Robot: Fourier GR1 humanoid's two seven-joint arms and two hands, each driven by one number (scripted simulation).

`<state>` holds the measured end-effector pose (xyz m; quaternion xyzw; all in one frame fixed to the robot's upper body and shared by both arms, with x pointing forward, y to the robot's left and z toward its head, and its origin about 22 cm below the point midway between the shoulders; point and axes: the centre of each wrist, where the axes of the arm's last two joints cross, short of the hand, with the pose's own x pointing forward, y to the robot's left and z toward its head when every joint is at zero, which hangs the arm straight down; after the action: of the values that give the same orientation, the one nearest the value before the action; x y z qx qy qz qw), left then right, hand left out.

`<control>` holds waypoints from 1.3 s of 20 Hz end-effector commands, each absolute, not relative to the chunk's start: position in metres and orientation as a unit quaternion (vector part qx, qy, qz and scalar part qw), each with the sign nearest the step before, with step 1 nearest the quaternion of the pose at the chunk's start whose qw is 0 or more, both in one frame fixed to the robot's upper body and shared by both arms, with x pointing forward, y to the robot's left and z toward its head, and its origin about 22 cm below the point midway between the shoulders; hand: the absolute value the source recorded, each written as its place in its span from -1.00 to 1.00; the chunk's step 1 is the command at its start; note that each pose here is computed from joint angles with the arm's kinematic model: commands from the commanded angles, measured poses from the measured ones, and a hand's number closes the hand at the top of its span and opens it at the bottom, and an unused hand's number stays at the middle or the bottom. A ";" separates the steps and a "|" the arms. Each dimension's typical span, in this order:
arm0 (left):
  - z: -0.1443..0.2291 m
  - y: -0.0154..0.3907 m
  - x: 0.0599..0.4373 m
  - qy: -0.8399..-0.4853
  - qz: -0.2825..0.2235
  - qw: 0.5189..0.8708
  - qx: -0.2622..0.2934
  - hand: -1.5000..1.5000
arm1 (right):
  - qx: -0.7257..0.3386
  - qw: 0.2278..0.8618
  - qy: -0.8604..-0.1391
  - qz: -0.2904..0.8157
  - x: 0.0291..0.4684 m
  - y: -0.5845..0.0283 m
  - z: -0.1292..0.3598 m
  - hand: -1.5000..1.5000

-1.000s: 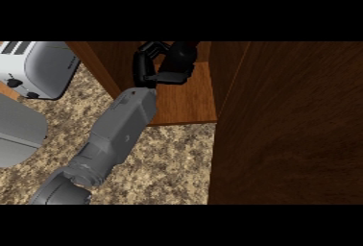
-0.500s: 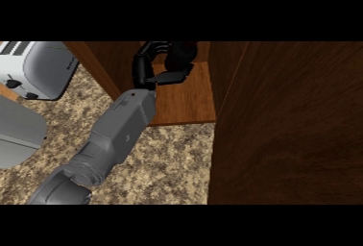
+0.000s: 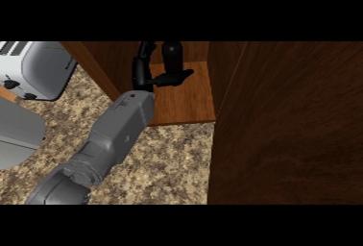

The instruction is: Pick up the wine, place it into the cabinet and close the cabinet

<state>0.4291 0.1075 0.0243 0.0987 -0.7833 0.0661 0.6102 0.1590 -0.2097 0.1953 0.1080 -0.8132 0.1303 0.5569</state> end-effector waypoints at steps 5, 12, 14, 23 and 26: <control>-0.001 0.124 0.418 -0.776 0.055 0.615 0.127 -1.00 | 0.115 0.541 -0.823 0.133 0.154 -0.211 0.205 -1.00; -0.004 0.129 0.417 -0.790 0.080 0.595 0.123 -1.00 | 0.125 0.546 -0.817 0.135 0.160 -0.208 0.202 -1.00; -0.006 0.137 0.417 -0.790 0.076 0.597 0.120 -1.00 | 0.122 0.549 -0.816 0.133 0.154 -0.215 0.197 -1.00; -0.012 0.124 0.411 -0.802 0.061 0.589 0.080 -1.00 | 0.134 0.545 -0.818 0.128 0.147 -0.208 0.206 -1.00; -0.003 0.121 0.416 -0.800 0.053 0.594 0.059 -1.00 | 0.139 0.554 -0.811 0.127 0.151 -0.202 0.200 -1.00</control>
<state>0.4209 0.1120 0.0079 0.0614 -0.8101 0.0479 0.5811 0.1595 -0.2040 0.1963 0.1202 -0.8113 0.1313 0.5568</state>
